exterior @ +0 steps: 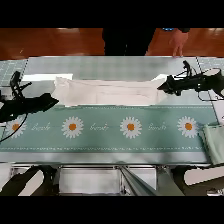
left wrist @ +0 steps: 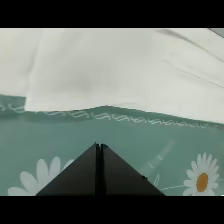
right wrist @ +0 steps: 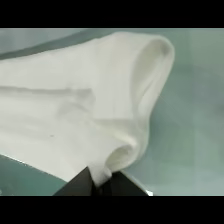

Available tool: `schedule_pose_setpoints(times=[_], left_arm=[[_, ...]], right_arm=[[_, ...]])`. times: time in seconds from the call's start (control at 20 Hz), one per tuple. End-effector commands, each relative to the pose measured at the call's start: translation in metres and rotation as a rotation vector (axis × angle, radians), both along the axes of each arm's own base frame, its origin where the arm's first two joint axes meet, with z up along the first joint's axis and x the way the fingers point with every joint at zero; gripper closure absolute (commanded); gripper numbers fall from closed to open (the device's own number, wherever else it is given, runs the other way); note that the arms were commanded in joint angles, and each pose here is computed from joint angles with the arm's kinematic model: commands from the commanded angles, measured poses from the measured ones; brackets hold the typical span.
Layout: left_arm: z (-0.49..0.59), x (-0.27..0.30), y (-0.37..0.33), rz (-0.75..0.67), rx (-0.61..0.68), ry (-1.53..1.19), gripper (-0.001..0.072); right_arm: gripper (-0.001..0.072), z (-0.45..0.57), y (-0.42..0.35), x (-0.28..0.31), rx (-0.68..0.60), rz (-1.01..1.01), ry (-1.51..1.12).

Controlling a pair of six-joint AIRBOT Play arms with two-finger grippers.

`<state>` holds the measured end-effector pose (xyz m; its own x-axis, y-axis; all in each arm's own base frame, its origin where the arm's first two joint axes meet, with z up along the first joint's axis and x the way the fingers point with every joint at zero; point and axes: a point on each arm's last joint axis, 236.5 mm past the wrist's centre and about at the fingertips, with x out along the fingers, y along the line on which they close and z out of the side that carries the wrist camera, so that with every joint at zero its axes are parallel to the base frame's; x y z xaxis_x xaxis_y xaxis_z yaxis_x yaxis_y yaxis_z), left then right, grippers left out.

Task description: Fold the shirts.

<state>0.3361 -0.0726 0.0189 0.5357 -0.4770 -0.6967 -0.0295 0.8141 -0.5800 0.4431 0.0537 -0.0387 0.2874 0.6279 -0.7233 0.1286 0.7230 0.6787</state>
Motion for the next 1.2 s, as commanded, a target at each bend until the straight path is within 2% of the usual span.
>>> schedule_pose_setpoints(times=[0.0, 0.1, 0.15, 0.3, 0.45, 0.65, 0.85, 1.15], left_arm=[[0.015, 0.010, -0.047, -0.198, 0.004, -0.059, 0.0693], [0.010, 0.029, -0.065, -0.325, 0.121, -0.119, 0.0693], [0.008, 0.040, -0.069, -0.339, 0.146, -0.082, 0.0693], [0.008, 0.058, -0.119, -0.434, 0.098, 0.004, 0.0693], [-0.011, 0.057, -0.195, -0.582, 0.108, 0.006, 0.0693], [-0.053, 0.014, -0.298, -0.712, 0.069, 0.176, 0.0693], [-0.073, -0.032, -0.378, -0.844, 0.065, 0.237, 0.0693], [-0.083, -0.083, -0.409, -0.966, 0.077, 0.319, 0.0692]], right_arm=[[0.0689, 0.049, -0.014, -0.037, -0.150, 0.019, -0.018], [0.0690, 0.078, -0.025, -0.062, -0.251, -0.001, -0.074], [0.0690, 0.092, -0.028, -0.077, -0.284, -0.011, -0.096], [0.0689, 0.130, -0.015, -0.118, -0.297, 0.011, -0.161], [0.0689, 0.161, -0.009, -0.138, -0.295, -0.038, -0.227], [0.0689, 0.184, 0.006, -0.165, -0.266, -0.012, -0.260], [0.0689, 0.197, 0.019, -0.176, -0.223, 0.002, -0.287], [0.0689, 0.200, 0.022, -0.176, -0.211, 0.006, -0.293]])
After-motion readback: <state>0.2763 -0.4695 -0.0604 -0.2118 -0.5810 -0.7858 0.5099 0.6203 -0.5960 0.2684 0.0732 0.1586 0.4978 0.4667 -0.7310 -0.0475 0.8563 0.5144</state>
